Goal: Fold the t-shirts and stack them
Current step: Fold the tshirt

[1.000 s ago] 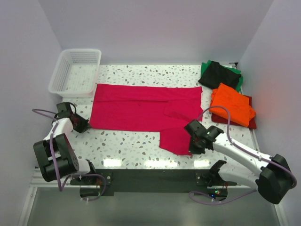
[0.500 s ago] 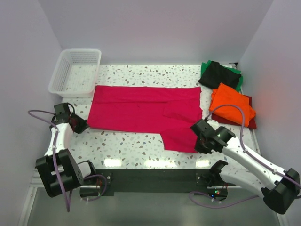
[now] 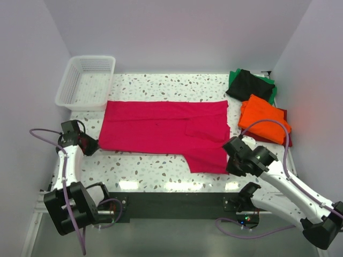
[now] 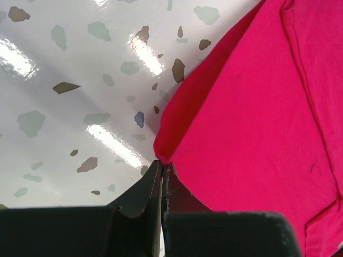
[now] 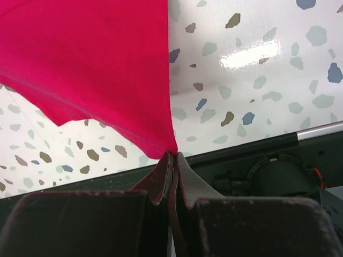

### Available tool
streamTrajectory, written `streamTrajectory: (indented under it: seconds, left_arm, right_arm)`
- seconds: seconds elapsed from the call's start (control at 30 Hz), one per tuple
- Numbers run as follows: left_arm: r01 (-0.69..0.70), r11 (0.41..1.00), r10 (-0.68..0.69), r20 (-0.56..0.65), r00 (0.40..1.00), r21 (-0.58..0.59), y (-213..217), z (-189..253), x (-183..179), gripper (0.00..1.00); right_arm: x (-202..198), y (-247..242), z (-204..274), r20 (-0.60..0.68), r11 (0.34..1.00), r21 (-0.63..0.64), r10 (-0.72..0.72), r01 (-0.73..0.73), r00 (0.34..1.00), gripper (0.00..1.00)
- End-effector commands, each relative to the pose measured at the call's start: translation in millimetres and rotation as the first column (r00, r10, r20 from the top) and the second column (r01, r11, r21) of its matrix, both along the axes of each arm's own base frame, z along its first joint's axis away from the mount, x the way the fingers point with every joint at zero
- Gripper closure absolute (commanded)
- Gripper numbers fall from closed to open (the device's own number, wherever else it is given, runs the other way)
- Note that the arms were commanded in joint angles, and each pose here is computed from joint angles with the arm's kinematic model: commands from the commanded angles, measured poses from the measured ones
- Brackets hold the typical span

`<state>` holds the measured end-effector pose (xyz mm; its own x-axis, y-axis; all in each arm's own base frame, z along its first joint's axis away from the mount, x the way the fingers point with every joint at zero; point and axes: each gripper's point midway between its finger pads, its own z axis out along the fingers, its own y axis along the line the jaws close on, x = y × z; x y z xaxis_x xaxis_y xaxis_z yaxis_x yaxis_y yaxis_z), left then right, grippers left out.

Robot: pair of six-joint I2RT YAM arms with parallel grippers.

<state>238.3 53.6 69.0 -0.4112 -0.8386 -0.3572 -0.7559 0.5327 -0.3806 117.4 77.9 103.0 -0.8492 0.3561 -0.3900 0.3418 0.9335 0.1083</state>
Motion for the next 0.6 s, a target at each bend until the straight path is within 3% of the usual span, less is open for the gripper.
streamTrajectory:
  seconds: [0.0, 0.23, 0.57]
  left_arm:
    - [-0.023, 1.0, 0.023, -0.022, 0.999, 0.018, 2, 0, -11, 1.0]
    - [-0.039, 0.999, 0.038, -0.055, 0.998, -0.01, -1, -5, -15, 1.0]
    - [-0.06, 0.998, 0.059, -0.005, 0.998, -0.021, 10, 12, 20, 1.0]
  right_arm:
    - [4, -6, 19, 0.05, 1.0, -0.012, -0.022, 0.023, 0.999, 1.0]
    - [29, -8, 46, 0.127, 0.997, -0.082, -0.004, 0.015, 0.992, 1.0]
    - [85, 4, 91, 0.291, 0.984, -0.176, 0.069, -0.017, 0.954, 1.0]
